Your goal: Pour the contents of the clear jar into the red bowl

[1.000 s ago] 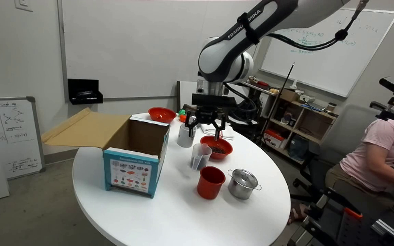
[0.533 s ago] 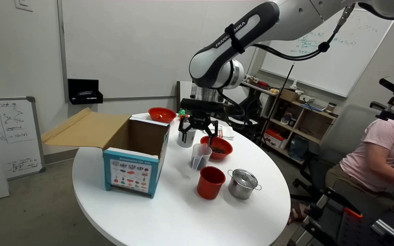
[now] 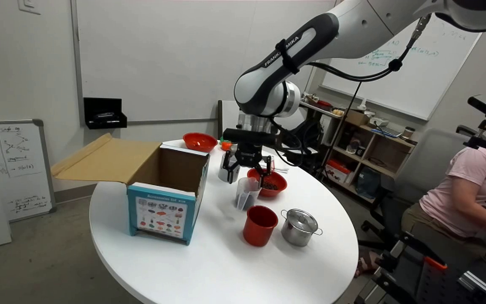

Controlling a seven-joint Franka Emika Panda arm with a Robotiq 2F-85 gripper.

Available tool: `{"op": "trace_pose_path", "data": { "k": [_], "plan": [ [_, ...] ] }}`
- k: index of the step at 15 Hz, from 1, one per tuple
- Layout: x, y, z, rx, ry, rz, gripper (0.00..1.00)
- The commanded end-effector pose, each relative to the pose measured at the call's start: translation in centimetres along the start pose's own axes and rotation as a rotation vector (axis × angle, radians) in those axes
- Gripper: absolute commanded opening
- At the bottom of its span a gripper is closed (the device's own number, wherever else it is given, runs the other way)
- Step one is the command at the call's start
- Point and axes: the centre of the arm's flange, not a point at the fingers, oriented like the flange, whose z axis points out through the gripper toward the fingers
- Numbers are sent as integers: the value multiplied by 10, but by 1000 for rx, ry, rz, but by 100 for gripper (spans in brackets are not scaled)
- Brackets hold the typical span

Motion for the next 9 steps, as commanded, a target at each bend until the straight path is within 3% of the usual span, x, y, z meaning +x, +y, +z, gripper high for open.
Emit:
{"op": "trace_pose_path", "data": {
  "k": [1,6,9],
  "plan": [
    [4,-2,5,4,-24,27,100],
    [4,-3,16,-12,-26,30,100],
    [5,-2,20,-18,-28,32,81]
  ]
}}
